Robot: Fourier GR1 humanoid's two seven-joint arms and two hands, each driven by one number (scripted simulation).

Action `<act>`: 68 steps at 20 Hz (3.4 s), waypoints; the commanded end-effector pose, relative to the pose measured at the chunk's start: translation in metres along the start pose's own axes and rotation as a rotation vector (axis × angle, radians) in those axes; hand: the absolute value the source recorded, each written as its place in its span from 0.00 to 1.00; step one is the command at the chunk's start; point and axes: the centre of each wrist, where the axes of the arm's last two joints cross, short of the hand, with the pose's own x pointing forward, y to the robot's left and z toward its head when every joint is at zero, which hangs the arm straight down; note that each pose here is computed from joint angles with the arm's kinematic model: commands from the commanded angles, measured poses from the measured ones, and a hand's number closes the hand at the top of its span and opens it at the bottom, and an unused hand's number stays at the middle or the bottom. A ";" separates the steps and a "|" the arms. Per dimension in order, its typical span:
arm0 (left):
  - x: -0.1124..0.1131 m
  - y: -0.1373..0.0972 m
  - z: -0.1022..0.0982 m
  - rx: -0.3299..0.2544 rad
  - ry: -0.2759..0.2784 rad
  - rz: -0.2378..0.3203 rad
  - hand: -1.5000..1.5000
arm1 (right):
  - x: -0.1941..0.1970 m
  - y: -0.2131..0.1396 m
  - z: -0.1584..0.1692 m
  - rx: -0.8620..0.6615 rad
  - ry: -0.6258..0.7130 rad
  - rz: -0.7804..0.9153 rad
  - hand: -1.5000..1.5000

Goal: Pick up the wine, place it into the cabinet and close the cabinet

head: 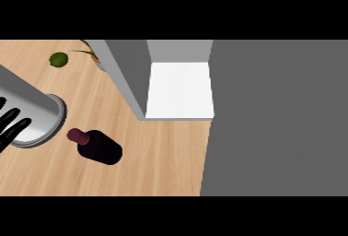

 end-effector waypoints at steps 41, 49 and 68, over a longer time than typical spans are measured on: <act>-0.189 0.092 -0.025 0.020 0.153 0.019 0.00 | 0.026 -0.006 0.009 0.015 -0.046 -0.033 0.00; -0.191 0.089 -0.004 0.014 0.164 0.004 0.00 | 0.026 -0.005 0.025 0.028 -0.040 -0.023 0.00; -0.240 0.086 -0.022 0.022 0.193 0.023 0.00 | 0.029 -0.001 0.004 0.021 -0.041 -0.015 0.00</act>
